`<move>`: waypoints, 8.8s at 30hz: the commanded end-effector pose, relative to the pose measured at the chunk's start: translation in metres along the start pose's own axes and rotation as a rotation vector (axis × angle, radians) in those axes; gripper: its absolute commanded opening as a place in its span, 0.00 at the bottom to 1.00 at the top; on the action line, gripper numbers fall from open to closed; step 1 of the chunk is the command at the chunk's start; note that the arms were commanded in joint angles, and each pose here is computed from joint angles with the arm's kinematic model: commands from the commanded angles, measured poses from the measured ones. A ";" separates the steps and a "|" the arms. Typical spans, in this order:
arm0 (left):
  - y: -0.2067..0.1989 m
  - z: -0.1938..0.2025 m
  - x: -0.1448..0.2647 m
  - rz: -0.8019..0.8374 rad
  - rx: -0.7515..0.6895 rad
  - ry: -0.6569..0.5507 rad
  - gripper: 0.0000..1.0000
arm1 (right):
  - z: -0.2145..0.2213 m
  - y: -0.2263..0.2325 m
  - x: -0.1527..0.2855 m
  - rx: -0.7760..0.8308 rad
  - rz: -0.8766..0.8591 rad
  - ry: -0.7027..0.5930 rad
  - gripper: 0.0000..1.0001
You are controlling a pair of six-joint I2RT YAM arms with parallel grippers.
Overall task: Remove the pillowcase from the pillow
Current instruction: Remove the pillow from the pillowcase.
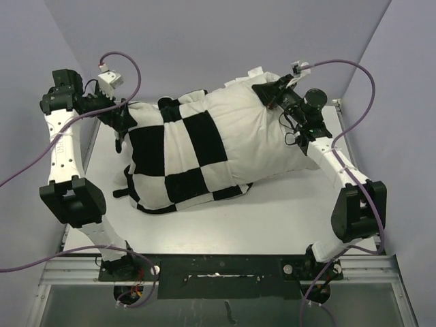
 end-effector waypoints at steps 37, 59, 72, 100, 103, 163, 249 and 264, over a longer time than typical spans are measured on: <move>-0.031 0.020 0.009 0.232 0.291 0.042 0.93 | -0.146 0.137 0.114 0.456 -0.598 -0.423 0.00; 0.021 0.022 0.044 -0.273 0.006 0.034 0.00 | -0.055 -0.006 0.144 0.189 0.435 0.096 0.00; 0.076 0.030 0.059 -0.599 -0.134 0.112 0.00 | -0.014 -0.084 0.238 0.033 1.068 0.245 0.00; -0.114 0.019 -0.015 -0.019 -0.309 0.130 0.91 | 0.068 -0.117 0.228 -0.211 1.309 0.624 0.00; -0.132 0.047 -0.017 0.039 -0.342 0.196 0.94 | 0.075 -0.120 0.240 -0.233 1.330 0.635 0.00; 0.042 0.142 -0.004 -0.521 -0.475 0.248 0.00 | 0.078 -0.139 0.232 -0.330 1.207 0.543 0.00; 0.102 0.146 0.101 -0.556 -0.148 0.222 0.13 | 0.104 -0.082 0.255 -0.348 1.031 0.581 0.00; -0.074 0.015 -0.021 0.048 -0.042 0.067 0.98 | 0.001 -0.051 0.213 -0.175 0.908 0.461 0.67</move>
Point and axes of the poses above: each gripper's point midway between its finger pads, its own x axis back along the fingers, its own y axis along the line the jaws close on, z = x × y, the point moved 7 cm from there along x, back along the fingers, and after that the axes turned 9 degrees about x, right-handed, at the moved point
